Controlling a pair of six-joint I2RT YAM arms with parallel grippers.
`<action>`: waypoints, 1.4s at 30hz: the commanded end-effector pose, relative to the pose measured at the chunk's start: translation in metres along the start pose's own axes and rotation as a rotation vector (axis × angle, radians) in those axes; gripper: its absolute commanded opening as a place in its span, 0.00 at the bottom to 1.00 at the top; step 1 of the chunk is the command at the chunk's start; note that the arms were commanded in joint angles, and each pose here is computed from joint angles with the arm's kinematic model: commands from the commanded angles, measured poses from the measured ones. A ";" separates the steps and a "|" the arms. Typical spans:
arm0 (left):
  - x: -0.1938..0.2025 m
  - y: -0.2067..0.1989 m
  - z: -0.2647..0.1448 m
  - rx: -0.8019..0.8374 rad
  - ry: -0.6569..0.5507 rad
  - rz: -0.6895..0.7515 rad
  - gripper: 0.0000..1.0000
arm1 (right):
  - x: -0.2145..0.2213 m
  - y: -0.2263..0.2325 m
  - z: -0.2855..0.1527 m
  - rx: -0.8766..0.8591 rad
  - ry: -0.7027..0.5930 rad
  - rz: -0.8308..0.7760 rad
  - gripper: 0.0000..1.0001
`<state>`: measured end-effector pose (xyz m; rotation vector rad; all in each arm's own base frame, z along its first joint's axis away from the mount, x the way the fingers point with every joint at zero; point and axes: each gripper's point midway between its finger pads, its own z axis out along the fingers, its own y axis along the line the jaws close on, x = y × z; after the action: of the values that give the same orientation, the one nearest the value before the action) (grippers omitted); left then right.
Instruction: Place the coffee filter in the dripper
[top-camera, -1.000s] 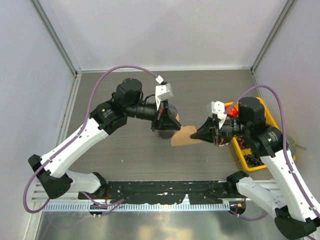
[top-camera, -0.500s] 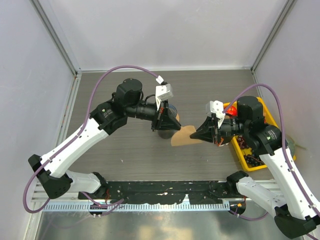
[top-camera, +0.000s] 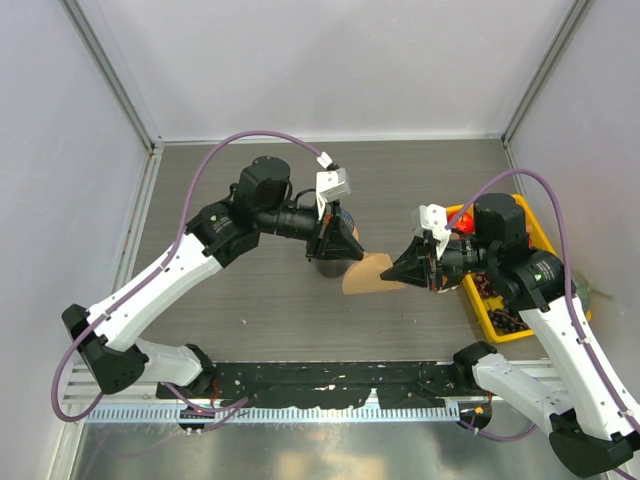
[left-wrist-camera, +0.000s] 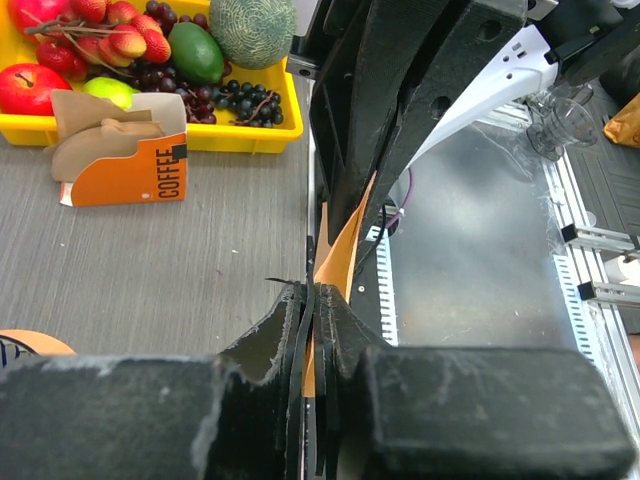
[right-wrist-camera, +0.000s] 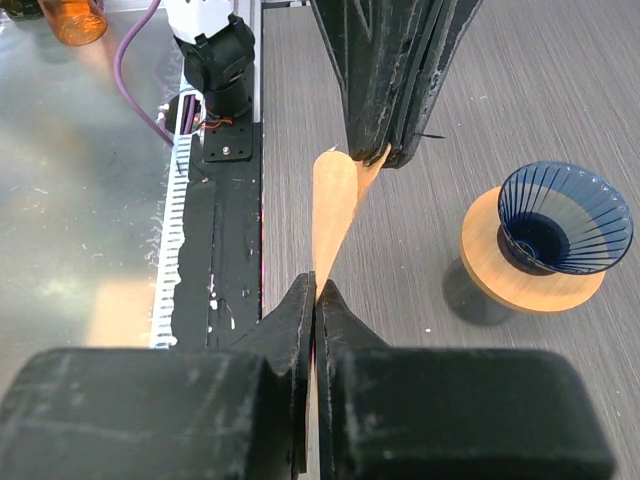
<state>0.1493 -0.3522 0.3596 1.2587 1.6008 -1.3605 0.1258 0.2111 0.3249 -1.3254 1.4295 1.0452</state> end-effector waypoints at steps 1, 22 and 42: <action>-0.013 -0.012 -0.001 0.041 -0.034 0.049 0.12 | -0.020 0.003 -0.003 -0.003 -0.039 -0.059 0.05; 0.006 -0.010 0.009 0.037 0.017 0.047 0.32 | -0.025 0.003 0.001 -0.039 -0.055 -0.054 0.05; -0.017 -0.029 -0.018 0.092 -0.058 0.033 0.00 | 0.009 -0.007 0.004 0.004 0.032 -0.019 0.41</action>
<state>0.1430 -0.3460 0.3631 1.2729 1.5878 -1.4000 0.1295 0.2124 0.3184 -1.3432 1.4452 1.0321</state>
